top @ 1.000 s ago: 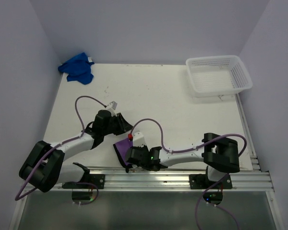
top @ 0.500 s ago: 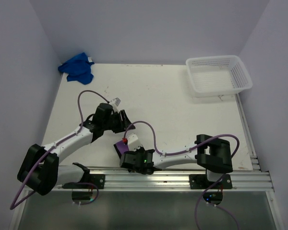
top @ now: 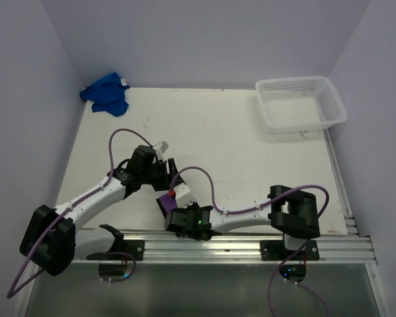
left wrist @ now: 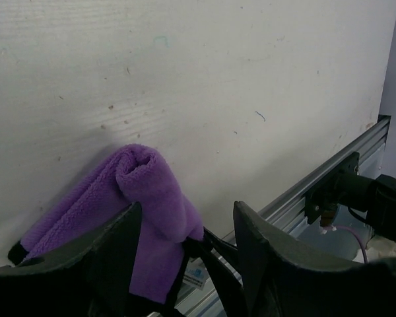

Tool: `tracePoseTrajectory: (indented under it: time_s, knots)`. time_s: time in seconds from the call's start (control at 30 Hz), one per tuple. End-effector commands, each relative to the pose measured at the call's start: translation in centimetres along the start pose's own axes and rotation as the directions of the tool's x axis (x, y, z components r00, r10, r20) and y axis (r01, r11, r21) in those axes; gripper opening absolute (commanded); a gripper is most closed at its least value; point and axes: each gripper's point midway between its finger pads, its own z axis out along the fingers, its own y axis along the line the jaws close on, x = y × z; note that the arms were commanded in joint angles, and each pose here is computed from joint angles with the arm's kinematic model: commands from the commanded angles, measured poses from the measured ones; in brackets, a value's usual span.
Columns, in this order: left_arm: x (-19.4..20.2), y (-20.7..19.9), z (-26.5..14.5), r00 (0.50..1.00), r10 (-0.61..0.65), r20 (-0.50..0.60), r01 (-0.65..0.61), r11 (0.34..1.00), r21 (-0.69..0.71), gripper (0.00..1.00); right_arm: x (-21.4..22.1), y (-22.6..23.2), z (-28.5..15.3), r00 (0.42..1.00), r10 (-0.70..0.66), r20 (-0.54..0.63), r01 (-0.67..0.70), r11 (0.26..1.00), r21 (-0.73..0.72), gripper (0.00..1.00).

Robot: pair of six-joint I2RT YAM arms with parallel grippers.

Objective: Roll the towels
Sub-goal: Roll the towel

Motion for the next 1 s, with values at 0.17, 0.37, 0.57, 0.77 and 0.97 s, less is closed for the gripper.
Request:
tracePoseTrajectory:
  time_s: [0.17, 0.37, 0.57, 0.77, 0.97]
  knots:
    - [2.2, -0.1, 1.9, 0.995, 0.055, -0.081, -0.057, 0.998, -0.023, 0.59, -0.2, 0.0, 0.4, 1.0, 0.011, 0.024, -0.012, 1.0, 0.014, 0.0]
    - [2.3, 0.6, 2.9, 0.994, 0.075, -0.085, -0.082, 0.993, -0.084, 0.57, -0.4, 0.1, 0.3, 0.999, 0.023, 0.031, -0.023, 1.0, 0.009, 0.0]
    - [2.2, 1.8, 3.6, 0.993, 0.081, -0.088, -0.093, 0.985, -0.145, 0.53, -0.2, -0.2, 0.3, 0.999, 0.027, 0.035, -0.027, 1.0, 0.011, 0.0]
    - [2.6, 2.9, 4.1, 0.992, 0.083, -0.095, -0.1, 0.977, -0.189, 0.47, -0.1, -0.4, 0.4, 0.998, 0.033, 0.048, -0.035, 0.999, 0.026, 0.0]
    - [2.5, 4.0, 4.4, 0.994, 0.078, -0.08, -0.094, 0.968, -0.231, 0.45, -0.4, -0.4, 0.0, 0.997, 0.01, 0.073, -0.014, 0.998, 0.058, 0.0]
